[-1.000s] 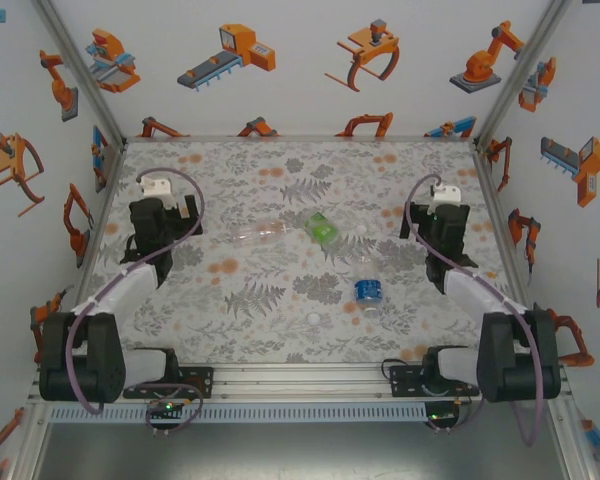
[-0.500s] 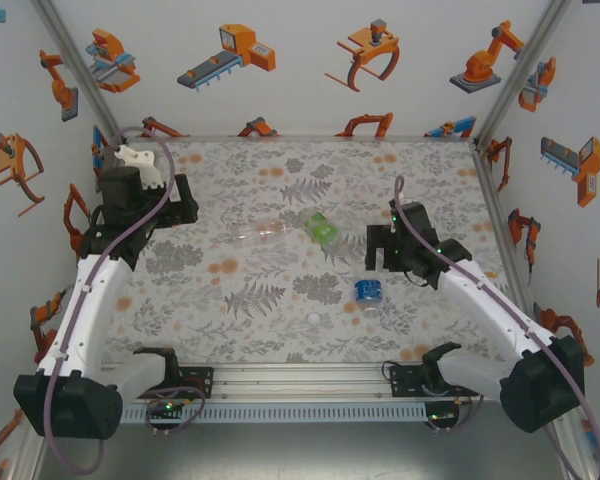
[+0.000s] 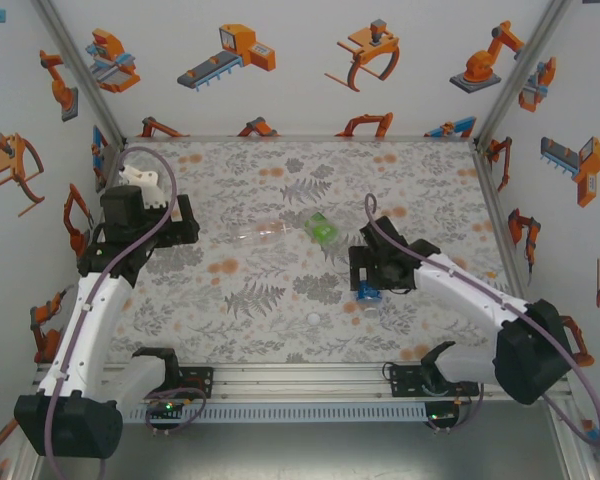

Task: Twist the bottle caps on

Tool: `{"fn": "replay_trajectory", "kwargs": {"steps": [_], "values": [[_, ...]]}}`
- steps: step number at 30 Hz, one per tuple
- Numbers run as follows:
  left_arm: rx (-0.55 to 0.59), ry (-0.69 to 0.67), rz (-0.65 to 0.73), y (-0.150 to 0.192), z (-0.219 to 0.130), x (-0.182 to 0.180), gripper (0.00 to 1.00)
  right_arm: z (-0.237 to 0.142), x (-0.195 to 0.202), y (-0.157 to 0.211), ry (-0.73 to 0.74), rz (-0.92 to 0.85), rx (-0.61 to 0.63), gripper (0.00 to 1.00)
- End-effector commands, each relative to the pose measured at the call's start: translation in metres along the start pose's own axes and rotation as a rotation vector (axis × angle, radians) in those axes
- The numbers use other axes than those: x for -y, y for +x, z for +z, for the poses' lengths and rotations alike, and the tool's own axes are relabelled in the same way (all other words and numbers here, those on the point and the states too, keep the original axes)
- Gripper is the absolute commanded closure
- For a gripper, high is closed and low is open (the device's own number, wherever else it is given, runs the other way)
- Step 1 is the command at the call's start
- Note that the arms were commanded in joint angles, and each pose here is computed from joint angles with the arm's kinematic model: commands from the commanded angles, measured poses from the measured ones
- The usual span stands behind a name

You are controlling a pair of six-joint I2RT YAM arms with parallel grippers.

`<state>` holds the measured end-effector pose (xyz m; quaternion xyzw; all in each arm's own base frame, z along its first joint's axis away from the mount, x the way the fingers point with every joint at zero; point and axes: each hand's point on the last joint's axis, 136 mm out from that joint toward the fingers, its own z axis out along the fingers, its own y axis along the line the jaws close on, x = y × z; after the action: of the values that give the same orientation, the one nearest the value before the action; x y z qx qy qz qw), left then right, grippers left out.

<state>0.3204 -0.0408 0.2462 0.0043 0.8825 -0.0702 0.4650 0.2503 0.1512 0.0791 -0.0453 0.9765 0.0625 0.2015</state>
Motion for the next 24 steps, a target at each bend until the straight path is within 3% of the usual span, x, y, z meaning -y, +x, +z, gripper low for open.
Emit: {"fn": "replay_trajectory", "kwargs": {"steps": [1,13,20,24], "values": [[0.008,-0.017,0.014,-0.002,-0.003,-0.004,0.03,0.01,-0.001,0.0,0.009,0.015,0.015,0.18],[-0.003,-0.006,0.005,-0.001,0.001,-0.003,0.03,0.038,0.005,0.022,0.029,0.024,-0.04,0.26],[-0.005,0.008,-0.013,-0.002,0.002,0.0,0.03,0.035,0.003,0.023,0.015,0.026,-0.037,0.44],[0.002,0.044,-0.002,-0.003,0.001,0.007,0.03,0.019,0.007,0.016,0.025,0.021,0.004,0.47]]}}
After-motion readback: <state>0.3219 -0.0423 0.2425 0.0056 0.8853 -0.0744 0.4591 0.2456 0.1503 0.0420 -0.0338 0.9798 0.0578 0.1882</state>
